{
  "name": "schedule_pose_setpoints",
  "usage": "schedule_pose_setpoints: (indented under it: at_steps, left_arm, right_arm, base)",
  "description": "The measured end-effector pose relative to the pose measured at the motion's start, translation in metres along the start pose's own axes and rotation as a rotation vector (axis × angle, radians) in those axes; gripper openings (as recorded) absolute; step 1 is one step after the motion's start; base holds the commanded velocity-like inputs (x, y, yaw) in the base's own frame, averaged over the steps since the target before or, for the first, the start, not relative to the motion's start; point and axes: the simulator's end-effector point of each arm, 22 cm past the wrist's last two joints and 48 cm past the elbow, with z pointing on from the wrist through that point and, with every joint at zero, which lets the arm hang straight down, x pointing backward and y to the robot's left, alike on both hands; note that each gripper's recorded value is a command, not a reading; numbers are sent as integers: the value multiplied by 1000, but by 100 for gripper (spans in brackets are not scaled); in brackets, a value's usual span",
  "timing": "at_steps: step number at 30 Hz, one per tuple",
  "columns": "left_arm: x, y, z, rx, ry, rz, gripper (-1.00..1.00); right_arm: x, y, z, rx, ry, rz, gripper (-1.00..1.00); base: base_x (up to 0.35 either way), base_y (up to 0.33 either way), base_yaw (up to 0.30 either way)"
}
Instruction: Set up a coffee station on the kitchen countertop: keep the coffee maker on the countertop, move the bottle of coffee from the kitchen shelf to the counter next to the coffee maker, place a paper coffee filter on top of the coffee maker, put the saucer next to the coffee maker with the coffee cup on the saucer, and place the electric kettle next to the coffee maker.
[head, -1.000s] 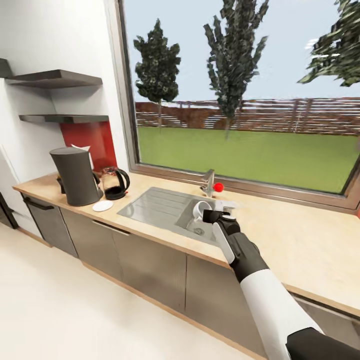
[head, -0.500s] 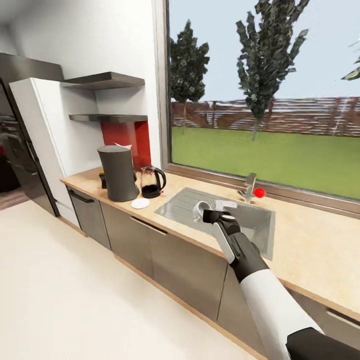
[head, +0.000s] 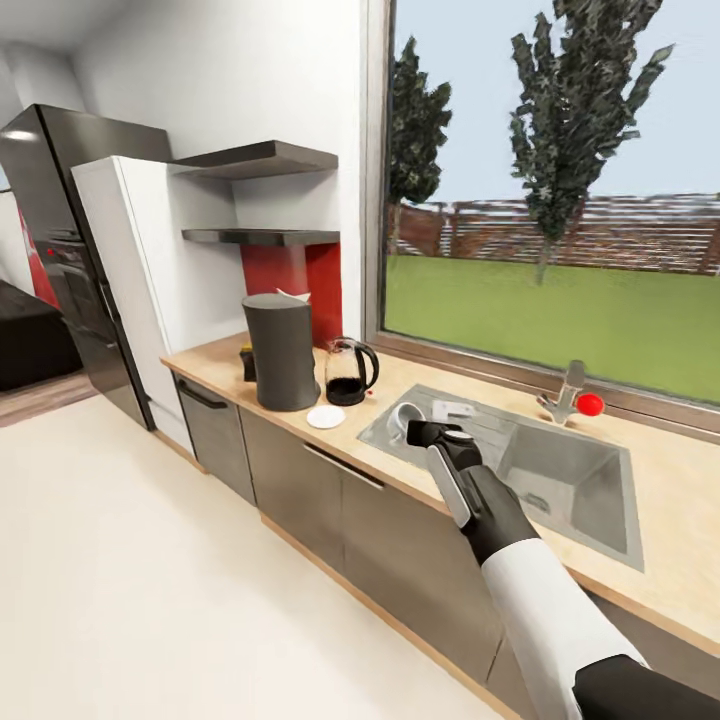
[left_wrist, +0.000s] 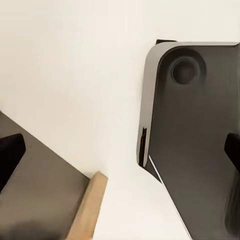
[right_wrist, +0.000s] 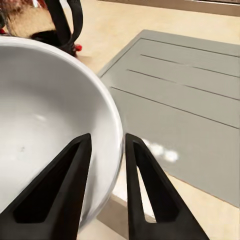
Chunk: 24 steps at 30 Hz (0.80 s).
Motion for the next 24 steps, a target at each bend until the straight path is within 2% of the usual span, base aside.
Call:
schedule_pose_setpoints:
  at_steps: [24]
  left_arm:
    - [0,0,0,0,-1,-1,100]
  right_arm:
    - [-2,0,0,0,-3,0,-100]
  base:
    - [265,241,0]
